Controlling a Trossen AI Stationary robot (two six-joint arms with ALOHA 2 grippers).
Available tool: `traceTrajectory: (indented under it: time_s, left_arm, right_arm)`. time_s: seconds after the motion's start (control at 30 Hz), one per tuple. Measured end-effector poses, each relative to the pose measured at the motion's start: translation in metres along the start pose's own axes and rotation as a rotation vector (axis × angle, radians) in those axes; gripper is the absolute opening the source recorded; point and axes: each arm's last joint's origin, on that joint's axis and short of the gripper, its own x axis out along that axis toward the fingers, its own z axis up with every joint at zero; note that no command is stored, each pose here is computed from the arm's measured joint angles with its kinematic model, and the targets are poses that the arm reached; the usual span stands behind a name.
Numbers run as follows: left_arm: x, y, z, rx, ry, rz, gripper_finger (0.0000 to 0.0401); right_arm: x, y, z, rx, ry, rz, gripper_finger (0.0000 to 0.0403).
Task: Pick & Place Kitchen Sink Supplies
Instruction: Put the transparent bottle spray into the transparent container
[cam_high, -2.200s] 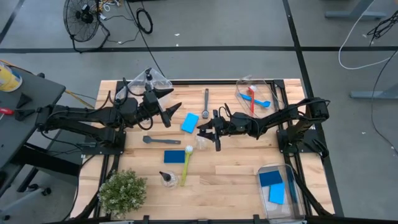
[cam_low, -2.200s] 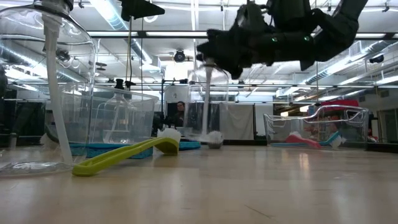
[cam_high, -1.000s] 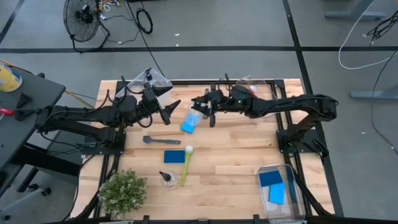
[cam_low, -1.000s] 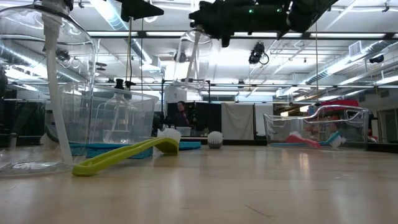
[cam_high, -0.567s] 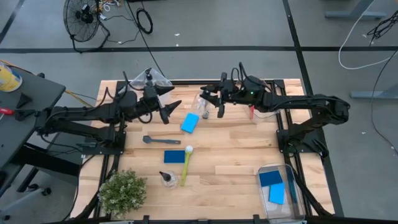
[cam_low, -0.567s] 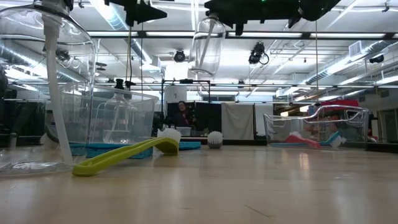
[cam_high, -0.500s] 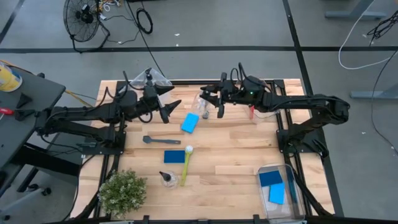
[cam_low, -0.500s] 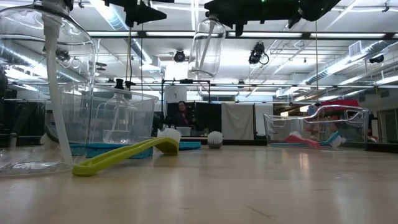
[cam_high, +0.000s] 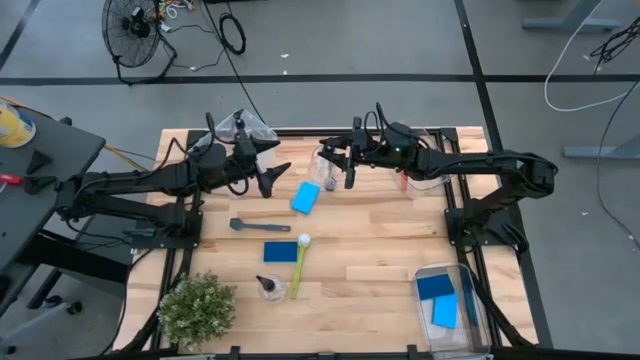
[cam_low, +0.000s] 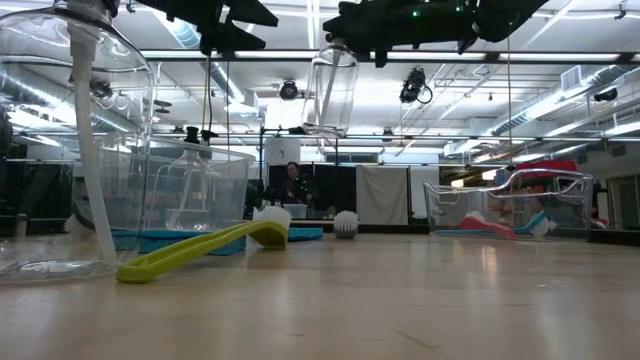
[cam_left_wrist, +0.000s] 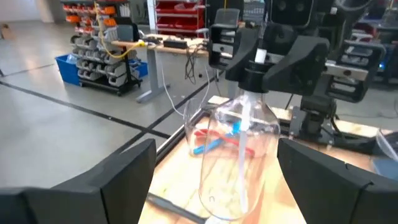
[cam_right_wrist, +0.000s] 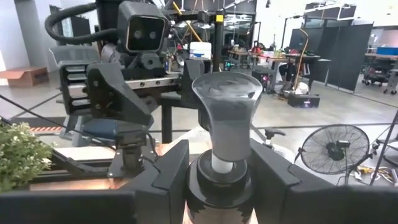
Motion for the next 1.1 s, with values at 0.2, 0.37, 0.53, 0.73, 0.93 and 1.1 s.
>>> traceTrajectory:
  time_s: [0.2, 0.37, 0.53, 0.73, 0.93, 1.1]
  left_arm:
    - [0.001, 0.004, -0.002, -0.006, 0.020, 0.021, 0.0341]
    - [0.001, 0.005, -0.002, -0.013, 0.020, 0.024, 0.0341]
    - [0.001, 0.005, -0.002, -0.022, 0.022, 0.024, 0.0341]
    - [0.001, 0.005, -0.002, -0.023, 0.023, 0.026, 0.0341]
    - [0.001, 0.005, -0.002, -0.023, 0.022, 0.029, 0.0341]
    - [0.001, 0.006, -0.002, -0.023, 0.022, 0.039, 0.0341]
  right_arm:
    - [0.010, -0.006, -0.017, -0.027, 0.036, -0.013, 0.0134]
    - [0.022, -0.012, -0.037, -0.030, 0.059, -0.027, 0.0133]
    - [0.033, -0.020, -0.056, -0.018, 0.056, -0.045, 0.0133]
    - [0.042, -0.029, -0.076, 0.031, 0.042, -0.065, 0.0133]
    - [0.057, -0.020, -0.074, 0.068, 0.034, 0.069, 0.0133]
    - [0.068, 0.002, -0.067, 0.000, 0.089, 0.160, 0.0133]
